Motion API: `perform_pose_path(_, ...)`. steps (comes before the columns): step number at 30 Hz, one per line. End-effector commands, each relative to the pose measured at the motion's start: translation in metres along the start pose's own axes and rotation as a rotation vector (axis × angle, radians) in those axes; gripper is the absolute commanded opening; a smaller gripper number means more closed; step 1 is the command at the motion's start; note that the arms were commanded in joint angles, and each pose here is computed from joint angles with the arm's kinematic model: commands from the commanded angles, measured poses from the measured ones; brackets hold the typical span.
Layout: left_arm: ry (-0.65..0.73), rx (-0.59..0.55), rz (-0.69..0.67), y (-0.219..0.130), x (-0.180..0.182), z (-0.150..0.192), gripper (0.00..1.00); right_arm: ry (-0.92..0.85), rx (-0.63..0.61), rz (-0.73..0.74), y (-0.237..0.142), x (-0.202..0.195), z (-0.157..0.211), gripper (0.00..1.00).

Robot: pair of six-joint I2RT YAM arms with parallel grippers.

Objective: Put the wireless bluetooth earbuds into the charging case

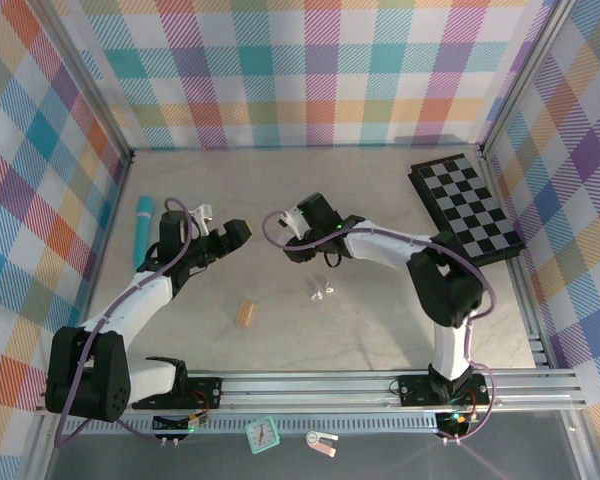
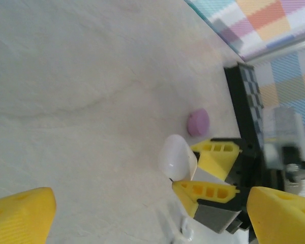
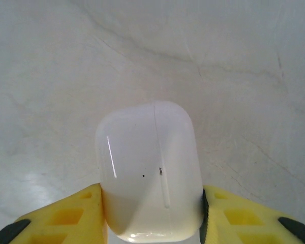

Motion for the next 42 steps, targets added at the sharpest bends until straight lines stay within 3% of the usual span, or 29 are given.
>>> perform_pose_path(1,-0.007,0.177,0.113,0.004,-0.029,0.029,0.90,-0.094,-0.116,-0.086,-0.025,0.020,-0.019,0.43)
perform_pose_path(8,-0.001,0.275,0.245,0.014,-0.063,0.046,0.74,-0.074,-0.200,-0.201,-0.054,0.043,-0.022,0.42)
perform_pose_path(24,0.056,0.363,0.297,0.020,-0.079,0.064,0.45,-0.066,-0.266,-0.301,-0.068,0.059,-0.031,0.43)
perform_pose_path(29,0.086,0.344,0.294,0.018,-0.079,0.062,0.30,-0.067,-0.276,-0.295,-0.073,0.059,-0.034,0.47)
perform_pose_path(35,0.144,0.280,0.337,0.015,-0.090,0.052,0.19,-0.076,-0.317,-0.285,-0.096,0.061,-0.038,0.61)
perform_pose_path(38,0.211,0.217,0.411,0.008,-0.103,0.045,0.16,-0.064,-0.365,-0.284,-0.113,0.062,-0.039,0.68)
perform_pose_path(42,0.362,0.098,0.582,-0.011,-0.130,0.039,0.15,0.068,-0.496,-0.388,-0.144,0.060,-0.044,0.70)
Point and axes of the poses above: each hand's point on the last joint's axis, 136 mm out from that joint toward the fingers, its own y axis out along the fingers, its own x axis along the line the jaws close on, z = x × y, the point moved 2 cm from there along -y, back along the fingers, and after that the axes turned 5 degrees about -y, right-handed, at the moved point
